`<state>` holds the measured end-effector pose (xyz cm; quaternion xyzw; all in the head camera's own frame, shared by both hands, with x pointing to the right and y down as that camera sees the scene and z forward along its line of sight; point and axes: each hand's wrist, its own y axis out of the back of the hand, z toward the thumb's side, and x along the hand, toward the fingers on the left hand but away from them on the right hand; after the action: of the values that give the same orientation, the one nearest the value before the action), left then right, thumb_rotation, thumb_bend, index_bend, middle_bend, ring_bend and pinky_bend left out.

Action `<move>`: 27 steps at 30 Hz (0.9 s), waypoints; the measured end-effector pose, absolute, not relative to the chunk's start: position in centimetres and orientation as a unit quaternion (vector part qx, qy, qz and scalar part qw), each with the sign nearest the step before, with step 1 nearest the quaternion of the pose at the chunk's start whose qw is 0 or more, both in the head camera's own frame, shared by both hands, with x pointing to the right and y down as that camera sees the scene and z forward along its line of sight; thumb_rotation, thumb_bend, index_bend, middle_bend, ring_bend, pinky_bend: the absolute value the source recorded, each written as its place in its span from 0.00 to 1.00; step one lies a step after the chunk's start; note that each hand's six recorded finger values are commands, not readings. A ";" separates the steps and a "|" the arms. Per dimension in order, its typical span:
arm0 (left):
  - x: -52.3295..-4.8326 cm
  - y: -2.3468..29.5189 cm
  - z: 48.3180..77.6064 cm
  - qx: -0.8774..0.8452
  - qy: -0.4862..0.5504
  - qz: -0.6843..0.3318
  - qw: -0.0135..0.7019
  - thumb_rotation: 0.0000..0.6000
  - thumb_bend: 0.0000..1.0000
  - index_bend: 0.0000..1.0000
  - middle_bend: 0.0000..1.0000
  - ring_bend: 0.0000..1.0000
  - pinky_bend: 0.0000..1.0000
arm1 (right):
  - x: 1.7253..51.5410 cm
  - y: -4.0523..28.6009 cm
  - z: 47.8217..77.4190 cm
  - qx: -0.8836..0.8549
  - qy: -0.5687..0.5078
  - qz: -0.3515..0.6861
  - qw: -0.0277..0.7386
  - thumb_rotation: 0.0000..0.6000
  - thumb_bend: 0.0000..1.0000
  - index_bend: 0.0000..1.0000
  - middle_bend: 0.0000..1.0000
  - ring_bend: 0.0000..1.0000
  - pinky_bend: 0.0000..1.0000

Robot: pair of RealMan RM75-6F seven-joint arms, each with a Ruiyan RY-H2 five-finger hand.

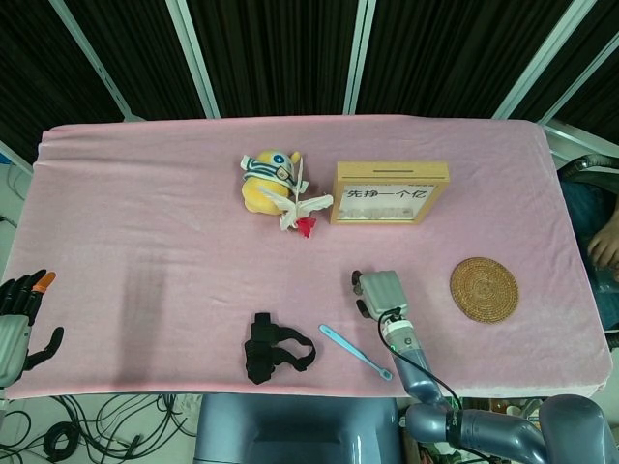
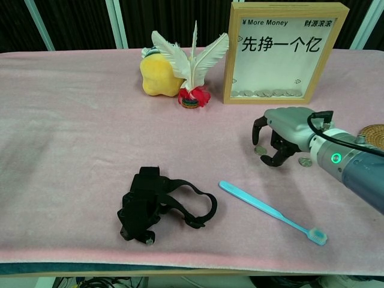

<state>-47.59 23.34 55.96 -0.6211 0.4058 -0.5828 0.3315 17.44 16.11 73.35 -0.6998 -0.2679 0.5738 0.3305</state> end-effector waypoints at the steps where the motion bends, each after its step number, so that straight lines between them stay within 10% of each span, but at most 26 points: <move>1: -47.6 23.3 56.0 -0.621 0.406 -0.583 0.331 1.00 0.41 0.03 0.03 0.00 0.00 | 17.5 16.1 73.4 -0.699 -0.268 0.574 0.330 1.00 0.32 0.41 0.98 1.00 1.00; 27: -47.6 23.4 56.0 -0.621 0.405 -0.584 0.332 1.00 0.41 0.03 0.03 0.00 0.00 | 17.8 16.2 73.5 -0.699 -0.268 0.577 0.327 1.00 0.32 0.43 0.98 1.00 1.00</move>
<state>-47.64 23.35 56.01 -0.6211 0.4046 -0.5837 0.3315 17.83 16.22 73.51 -0.6986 -0.2683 0.5770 0.3271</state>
